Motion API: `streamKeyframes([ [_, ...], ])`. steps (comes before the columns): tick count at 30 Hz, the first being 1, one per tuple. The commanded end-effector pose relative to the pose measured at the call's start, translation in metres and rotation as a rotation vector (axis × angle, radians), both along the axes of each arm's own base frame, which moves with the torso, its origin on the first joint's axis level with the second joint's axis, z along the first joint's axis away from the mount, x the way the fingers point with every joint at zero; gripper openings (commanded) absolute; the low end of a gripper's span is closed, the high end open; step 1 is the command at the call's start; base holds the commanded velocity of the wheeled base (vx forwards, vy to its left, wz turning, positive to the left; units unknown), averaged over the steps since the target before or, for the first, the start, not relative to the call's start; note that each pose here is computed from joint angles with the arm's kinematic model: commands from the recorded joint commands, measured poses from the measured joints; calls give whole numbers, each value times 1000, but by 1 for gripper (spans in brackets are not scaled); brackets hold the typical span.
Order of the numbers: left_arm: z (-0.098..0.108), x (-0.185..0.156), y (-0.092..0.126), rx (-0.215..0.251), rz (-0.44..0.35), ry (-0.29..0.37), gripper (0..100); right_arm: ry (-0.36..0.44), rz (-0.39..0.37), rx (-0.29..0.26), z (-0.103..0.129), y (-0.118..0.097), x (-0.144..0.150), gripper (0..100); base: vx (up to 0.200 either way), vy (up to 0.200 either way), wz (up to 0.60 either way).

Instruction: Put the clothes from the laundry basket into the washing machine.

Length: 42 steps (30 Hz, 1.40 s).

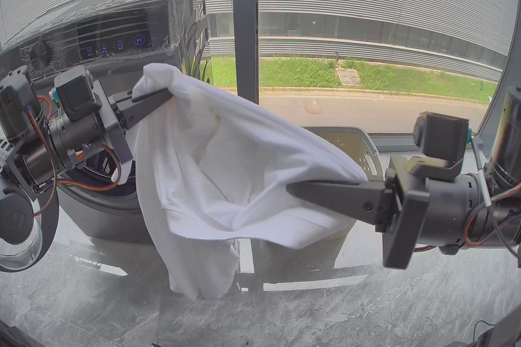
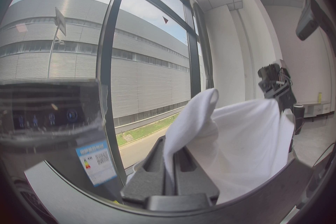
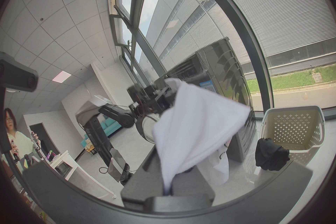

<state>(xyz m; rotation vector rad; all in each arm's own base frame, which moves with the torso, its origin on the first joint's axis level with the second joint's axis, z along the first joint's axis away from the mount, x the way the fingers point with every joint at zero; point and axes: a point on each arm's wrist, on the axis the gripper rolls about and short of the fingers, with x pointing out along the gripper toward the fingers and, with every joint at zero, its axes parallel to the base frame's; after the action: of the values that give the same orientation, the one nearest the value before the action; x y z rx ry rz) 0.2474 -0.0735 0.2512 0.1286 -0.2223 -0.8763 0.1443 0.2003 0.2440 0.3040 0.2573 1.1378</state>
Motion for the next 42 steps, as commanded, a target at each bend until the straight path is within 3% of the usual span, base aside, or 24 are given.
streamKeyframes([
  [1, -26, 9, -3, 20, -3, 81, 0, -39, 11, 56, 17, -12, -12, 0, 0, 0, 0],
  [9, -34, -21, -16, 34, -117, 105, 0, -43, 4, 61, 18, -15, -12, 0, 0, 0, 0],
  [18, -41, -36, -11, 43, -132, 134, 0, -45, -6, 58, 18, -15, -10, 0, 0, 0, 0],
  [19, -43, -38, -11, 46, -137, 143, 100, -46, -6, 60, 18, -15, -10, 0, 0, 0, 0],
  [28, -80, -58, -6, 85, -165, 262, 100, -65, -19, 84, 27, -16, -6, 0, 0, 0, 0],
  [38, -75, -71, -24, 91, -298, 216, 100, -73, -19, 95, 31, -15, -5, 0, 0, 0, 0],
  [39, -75, -73, -35, 108, -347, 185, 100, -73, -19, 96, 32, -15, -5, 0, 0, 0, 0],
  [42, -82, -66, -38, 135, -348, 170, 100, -73, -13, 98, 32, -15, -7, 0, 0, 0, 0],
])
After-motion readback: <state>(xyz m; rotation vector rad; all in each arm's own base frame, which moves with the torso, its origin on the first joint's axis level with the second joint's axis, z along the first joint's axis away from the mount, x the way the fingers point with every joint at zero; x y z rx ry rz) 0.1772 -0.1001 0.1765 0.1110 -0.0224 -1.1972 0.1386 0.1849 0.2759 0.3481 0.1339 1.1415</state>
